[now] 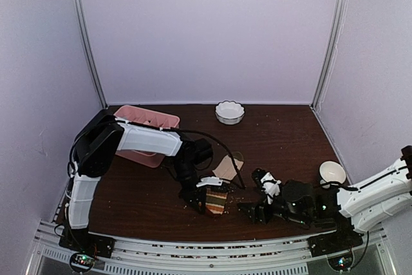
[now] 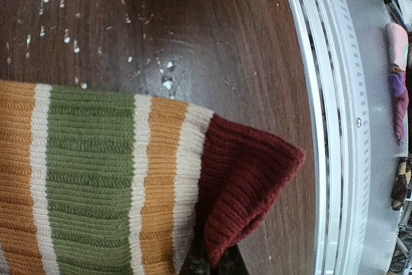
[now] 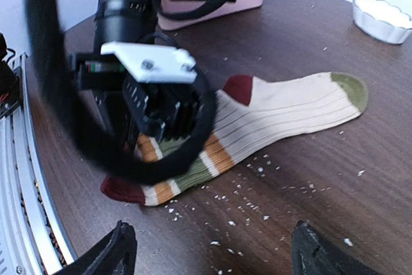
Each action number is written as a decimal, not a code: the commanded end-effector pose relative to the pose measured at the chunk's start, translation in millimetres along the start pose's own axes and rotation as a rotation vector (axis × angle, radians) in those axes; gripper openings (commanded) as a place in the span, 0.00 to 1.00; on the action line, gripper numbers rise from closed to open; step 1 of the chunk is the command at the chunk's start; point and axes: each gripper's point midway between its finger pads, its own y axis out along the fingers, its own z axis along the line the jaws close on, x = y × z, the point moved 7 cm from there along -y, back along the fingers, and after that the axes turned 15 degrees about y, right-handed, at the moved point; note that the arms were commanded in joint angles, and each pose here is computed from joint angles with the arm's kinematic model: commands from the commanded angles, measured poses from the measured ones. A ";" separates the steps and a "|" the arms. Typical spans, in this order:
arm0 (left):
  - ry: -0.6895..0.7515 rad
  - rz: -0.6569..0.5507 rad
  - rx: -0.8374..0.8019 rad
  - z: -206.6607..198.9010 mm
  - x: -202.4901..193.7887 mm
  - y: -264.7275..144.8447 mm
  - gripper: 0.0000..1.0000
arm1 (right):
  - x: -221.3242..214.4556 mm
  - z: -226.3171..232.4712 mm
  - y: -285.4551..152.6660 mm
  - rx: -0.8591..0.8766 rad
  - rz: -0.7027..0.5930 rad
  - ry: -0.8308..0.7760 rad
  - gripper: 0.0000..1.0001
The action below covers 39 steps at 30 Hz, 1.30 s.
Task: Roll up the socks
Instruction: Roll the sock at the center of the board.
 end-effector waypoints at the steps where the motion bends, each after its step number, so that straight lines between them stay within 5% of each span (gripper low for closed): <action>1: -0.113 -0.021 -0.043 6.7 -6.2 0.8 0.00 | -8.9 33.0 24.5 0.157 0.032 -0.069 0.77; 6: -0.140 -0.007 -0.045 10.5 -6.6 1.2 0.00 | -14.6 57.9 57.2 0.208 0.046 -0.104 0.63; 16: -0.143 -0.004 -0.039 12.1 -7.1 1.5 0.00 | -17.7 66.4 76.4 0.234 0.016 -0.023 0.53; 18: -0.135 -0.015 -0.049 9.9 -6.3 1.1 0.01 | -19.1 59.6 70.1 0.230 -0.014 0.014 0.54; 21: -0.125 -0.037 -0.063 6.6 -4.0 -2.1 0.05 | -19.3 39.7 48.2 0.203 -0.089 0.078 0.72; 23: -0.124 -0.046 -0.067 6.3 -3.5 -3.6 0.06 | -20.3 32.6 35.9 0.202 -0.103 0.082 0.75; 30: -0.130 -0.063 -0.081 5.6 -2.7 -4.5 0.06 | -30.4 22.9 17.3 0.223 -0.082 0.059 0.71; 39: -0.156 -0.069 -0.100 9.9 -3.4 -3.5 0.07 | -27.0 61.0 46.1 0.223 -0.062 -0.124 0.57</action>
